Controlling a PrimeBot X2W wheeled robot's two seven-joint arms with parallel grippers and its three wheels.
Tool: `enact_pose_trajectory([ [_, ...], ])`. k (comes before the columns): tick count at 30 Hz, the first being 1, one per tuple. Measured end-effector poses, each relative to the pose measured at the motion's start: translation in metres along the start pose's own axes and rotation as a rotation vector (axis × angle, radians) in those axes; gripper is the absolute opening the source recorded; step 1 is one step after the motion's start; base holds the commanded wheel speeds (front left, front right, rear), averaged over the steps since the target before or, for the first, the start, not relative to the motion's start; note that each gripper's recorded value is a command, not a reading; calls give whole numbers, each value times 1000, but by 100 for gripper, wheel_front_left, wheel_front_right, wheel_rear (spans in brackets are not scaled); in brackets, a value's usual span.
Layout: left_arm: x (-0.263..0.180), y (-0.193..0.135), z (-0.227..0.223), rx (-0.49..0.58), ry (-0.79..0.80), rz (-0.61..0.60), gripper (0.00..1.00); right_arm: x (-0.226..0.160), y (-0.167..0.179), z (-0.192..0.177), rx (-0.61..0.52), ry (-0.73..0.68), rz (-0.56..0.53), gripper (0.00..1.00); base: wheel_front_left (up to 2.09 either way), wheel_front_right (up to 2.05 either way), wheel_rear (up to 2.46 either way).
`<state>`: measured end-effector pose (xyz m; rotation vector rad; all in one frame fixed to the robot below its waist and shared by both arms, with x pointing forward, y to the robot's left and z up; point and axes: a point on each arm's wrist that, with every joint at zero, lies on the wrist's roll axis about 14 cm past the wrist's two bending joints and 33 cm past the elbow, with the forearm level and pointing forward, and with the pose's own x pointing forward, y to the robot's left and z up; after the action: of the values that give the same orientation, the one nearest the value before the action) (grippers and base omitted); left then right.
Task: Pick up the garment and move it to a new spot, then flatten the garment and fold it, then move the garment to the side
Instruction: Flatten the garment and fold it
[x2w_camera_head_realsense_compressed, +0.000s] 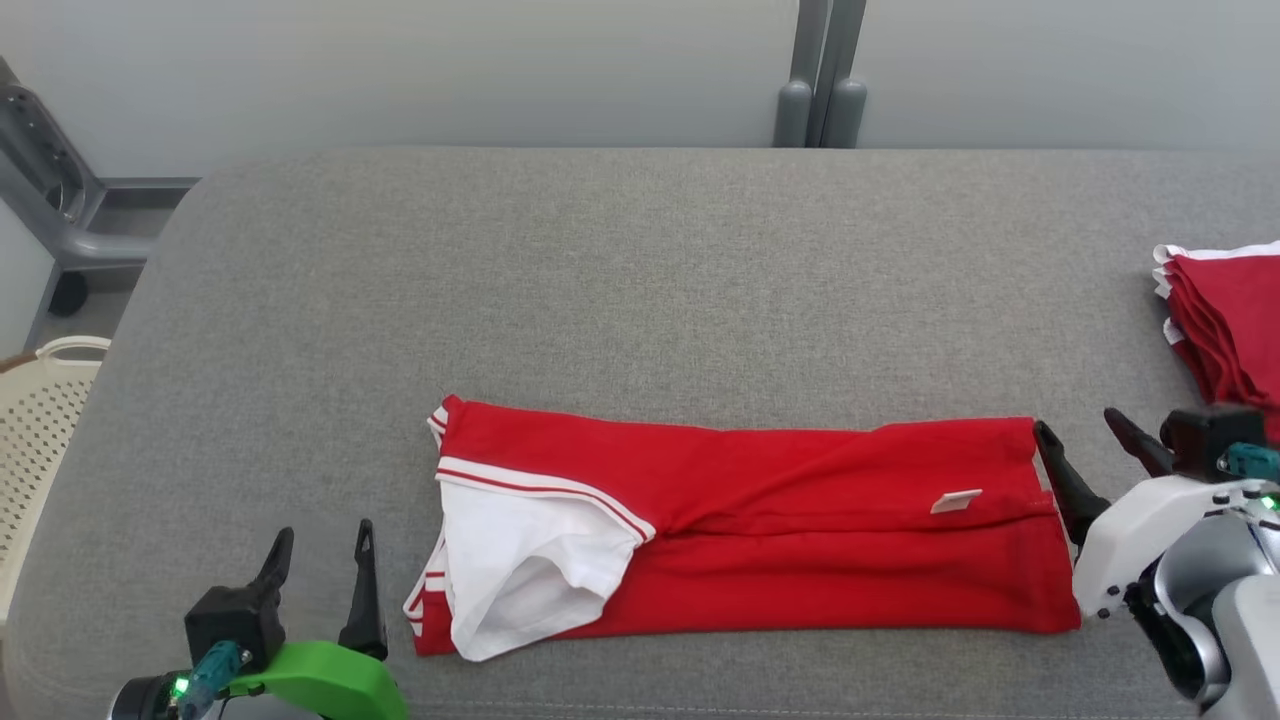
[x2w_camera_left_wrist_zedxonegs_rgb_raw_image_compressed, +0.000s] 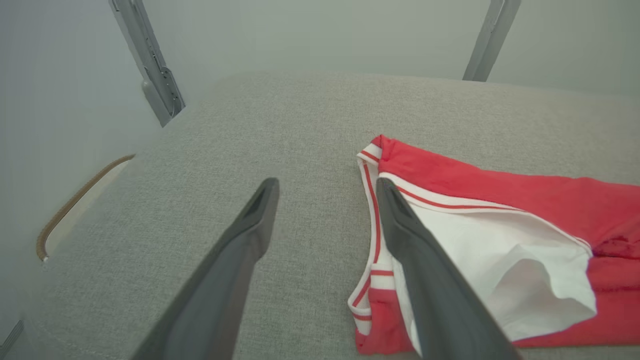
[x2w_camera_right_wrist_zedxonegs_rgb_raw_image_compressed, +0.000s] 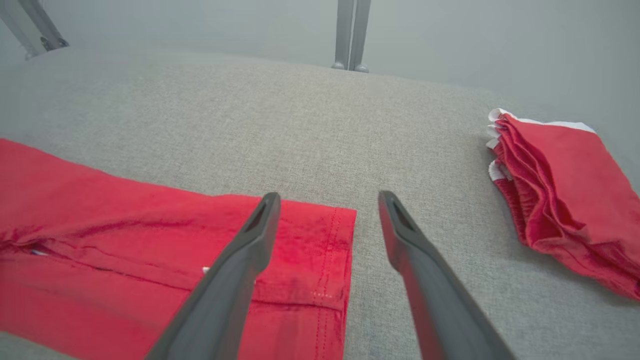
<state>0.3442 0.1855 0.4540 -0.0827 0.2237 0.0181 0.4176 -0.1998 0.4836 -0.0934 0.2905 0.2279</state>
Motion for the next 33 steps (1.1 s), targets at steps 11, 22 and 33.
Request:
enact_pose_trajectory([
  [11,-12,11,58,-119,-221,17,100,-29,23,23,315,-274,-112,100,0,0,0],
  [22,-17,32,62,-117,-273,53,100,-43,45,17,399,-353,-85,100,0,0,0],
  [33,-12,24,16,-61,-123,-8,100,-39,68,-8,342,-267,-39,100,0,0,0],
])
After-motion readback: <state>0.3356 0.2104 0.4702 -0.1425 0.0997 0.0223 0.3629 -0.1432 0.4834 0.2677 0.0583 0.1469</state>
